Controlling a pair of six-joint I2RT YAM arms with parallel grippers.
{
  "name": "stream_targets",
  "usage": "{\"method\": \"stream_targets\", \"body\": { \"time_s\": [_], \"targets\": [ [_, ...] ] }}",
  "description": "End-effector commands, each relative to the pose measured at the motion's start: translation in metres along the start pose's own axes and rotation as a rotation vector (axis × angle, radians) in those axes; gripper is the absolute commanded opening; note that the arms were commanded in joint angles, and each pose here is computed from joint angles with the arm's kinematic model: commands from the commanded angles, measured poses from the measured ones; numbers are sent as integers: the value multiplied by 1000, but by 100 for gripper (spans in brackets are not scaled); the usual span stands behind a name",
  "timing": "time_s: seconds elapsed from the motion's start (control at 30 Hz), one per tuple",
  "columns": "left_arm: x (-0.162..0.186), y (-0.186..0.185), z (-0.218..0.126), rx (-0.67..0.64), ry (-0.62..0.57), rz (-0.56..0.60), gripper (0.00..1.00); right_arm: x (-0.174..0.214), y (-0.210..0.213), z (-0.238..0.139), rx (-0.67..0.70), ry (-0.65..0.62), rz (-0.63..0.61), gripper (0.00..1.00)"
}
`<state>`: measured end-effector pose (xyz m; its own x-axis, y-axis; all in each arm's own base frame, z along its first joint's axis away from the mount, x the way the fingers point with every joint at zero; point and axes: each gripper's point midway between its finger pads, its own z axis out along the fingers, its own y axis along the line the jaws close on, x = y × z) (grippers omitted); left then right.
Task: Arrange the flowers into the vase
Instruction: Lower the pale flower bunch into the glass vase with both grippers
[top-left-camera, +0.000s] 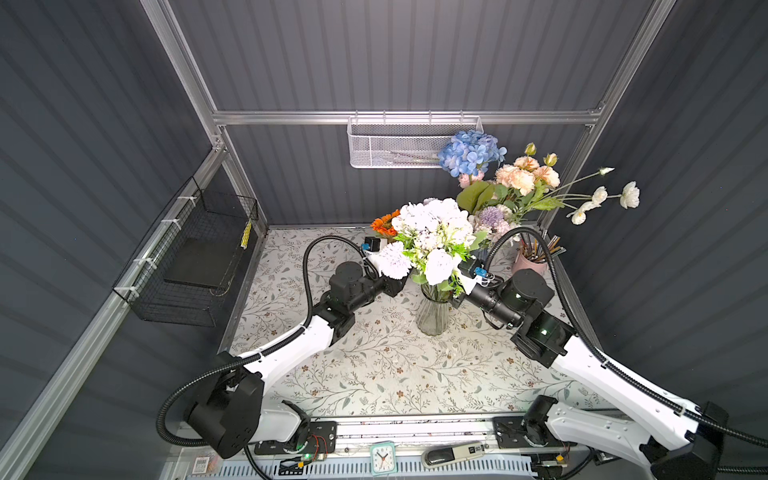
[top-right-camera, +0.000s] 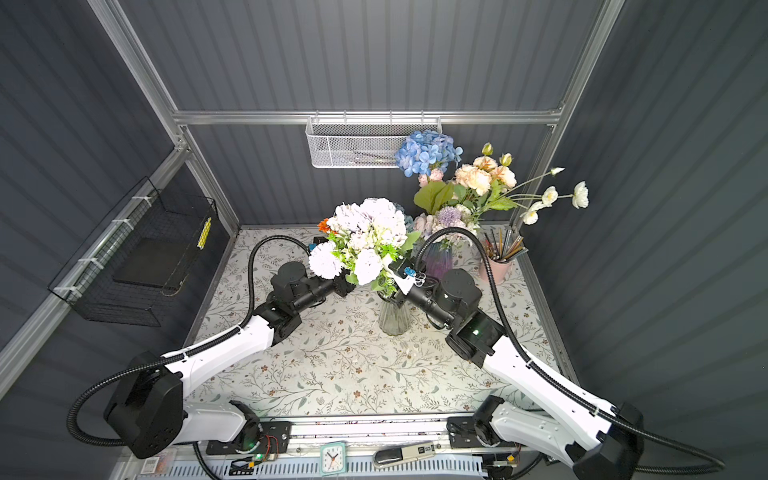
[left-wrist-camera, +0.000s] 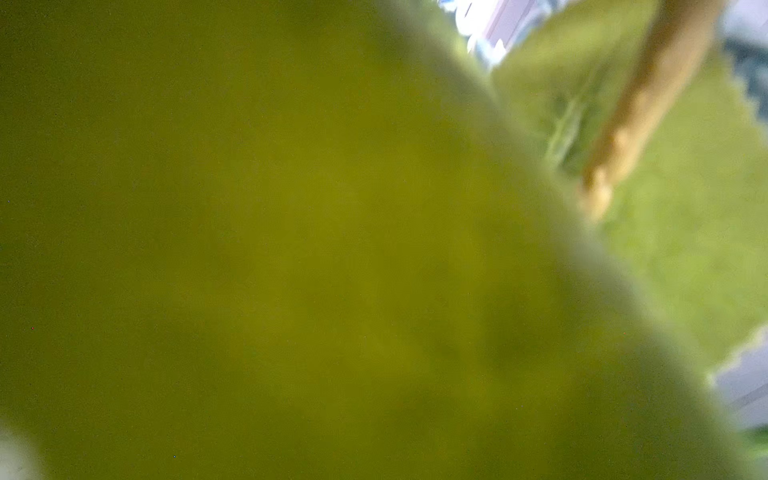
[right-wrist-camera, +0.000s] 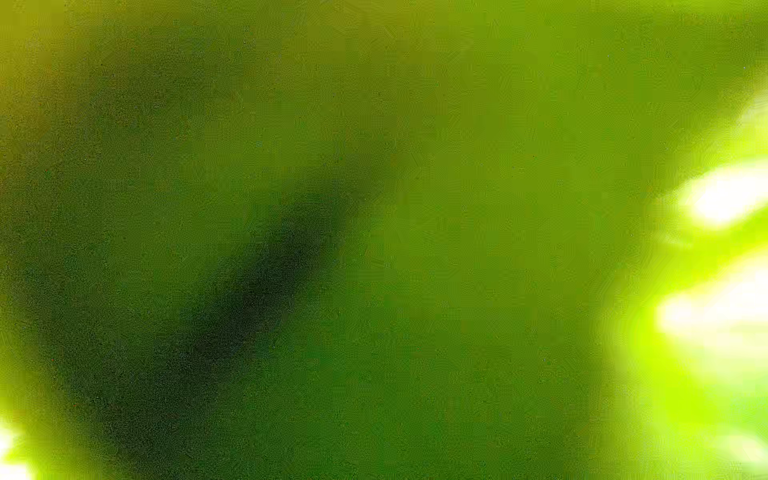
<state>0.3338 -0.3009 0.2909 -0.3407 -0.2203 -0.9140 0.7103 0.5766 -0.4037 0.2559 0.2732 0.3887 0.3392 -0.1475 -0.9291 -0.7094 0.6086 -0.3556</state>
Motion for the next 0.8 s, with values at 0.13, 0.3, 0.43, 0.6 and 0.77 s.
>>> {"method": "stream_targets", "body": {
  "time_s": [0.13, 0.3, 0.43, 0.6, 0.77],
  "targets": [
    [-19, -11, 6, 54, -49, 12, 46, 34, -2, 3, 87, 12, -63, 0],
    [-18, -11, 8, 58, -45, 12, 46, 65, 5, -1, 99, 79, -39, 0],
    [-18, -10, 10, 57, -44, 10, 45, 85, 11, -7, 105, 125, -1, 0],
    [-17, -9, 11, 56, -42, 10, 44, 107, 15, -14, 126, 176, 40, 0],
    [-16, -7, 10, 44, -41, 9, 44, 126, 20, -19, 132, 216, 84, 0]
  ]
}}
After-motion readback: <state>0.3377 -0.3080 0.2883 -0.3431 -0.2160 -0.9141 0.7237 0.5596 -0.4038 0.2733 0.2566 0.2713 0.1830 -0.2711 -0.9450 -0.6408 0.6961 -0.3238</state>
